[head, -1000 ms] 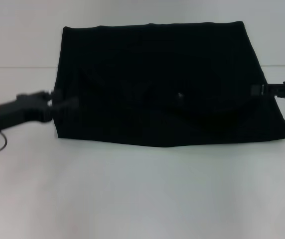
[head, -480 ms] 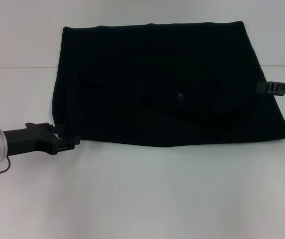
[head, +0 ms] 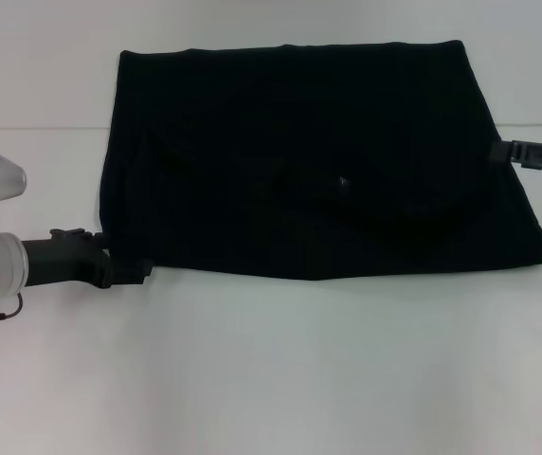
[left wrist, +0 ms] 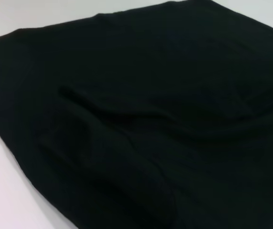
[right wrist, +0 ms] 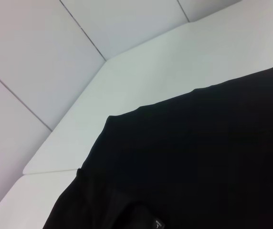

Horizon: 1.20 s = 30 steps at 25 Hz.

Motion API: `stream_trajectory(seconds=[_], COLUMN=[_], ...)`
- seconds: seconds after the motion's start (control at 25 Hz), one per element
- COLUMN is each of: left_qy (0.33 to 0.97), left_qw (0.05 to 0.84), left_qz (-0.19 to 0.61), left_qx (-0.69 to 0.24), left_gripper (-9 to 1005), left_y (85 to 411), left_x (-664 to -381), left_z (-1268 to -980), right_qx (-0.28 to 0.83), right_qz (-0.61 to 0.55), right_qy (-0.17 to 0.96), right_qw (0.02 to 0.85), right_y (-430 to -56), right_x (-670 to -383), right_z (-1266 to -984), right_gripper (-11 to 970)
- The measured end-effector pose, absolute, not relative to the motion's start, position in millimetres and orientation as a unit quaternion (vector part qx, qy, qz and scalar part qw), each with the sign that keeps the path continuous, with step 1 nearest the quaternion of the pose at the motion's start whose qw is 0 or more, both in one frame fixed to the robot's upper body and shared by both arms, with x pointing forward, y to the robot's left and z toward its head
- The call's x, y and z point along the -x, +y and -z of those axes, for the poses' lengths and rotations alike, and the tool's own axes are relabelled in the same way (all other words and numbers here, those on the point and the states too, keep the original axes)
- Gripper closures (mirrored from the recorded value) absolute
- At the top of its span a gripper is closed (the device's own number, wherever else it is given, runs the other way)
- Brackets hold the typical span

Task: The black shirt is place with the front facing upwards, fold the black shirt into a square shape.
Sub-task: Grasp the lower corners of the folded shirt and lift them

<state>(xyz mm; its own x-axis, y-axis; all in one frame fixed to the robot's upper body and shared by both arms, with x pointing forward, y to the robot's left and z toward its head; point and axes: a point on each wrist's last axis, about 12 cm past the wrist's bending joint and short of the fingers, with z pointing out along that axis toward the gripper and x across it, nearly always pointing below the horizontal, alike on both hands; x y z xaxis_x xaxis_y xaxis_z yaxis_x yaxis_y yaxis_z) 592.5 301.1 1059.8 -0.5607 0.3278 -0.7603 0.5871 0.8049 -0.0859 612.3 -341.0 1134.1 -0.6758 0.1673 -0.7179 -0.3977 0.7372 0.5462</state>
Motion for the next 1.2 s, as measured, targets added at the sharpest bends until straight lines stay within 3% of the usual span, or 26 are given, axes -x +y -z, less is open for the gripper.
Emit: stream_trajectory(seconds=[0.52, 1.2], left_qy=[0.861, 0.865], left_qw=[0.371, 0.376], left_qz=[0.166, 0.153], left_qx=[-0.305, -0.295], left_gripper=[121, 443], left_y=[291.2, 298.8], left_x=[-595.6, -601.3], left_z=[-1061.9, -1067.5], right_qx=[0.059, 0.052], right_qz=[-0.357, -0.362], right_qy=[0.838, 0.833], right_qw=[0.409, 0.416], right_y=[-342.2, -347.5], right_x=[-615.3, -613.3], right_z=[-1137.9, -1139.7], right_gripper=[59, 67])
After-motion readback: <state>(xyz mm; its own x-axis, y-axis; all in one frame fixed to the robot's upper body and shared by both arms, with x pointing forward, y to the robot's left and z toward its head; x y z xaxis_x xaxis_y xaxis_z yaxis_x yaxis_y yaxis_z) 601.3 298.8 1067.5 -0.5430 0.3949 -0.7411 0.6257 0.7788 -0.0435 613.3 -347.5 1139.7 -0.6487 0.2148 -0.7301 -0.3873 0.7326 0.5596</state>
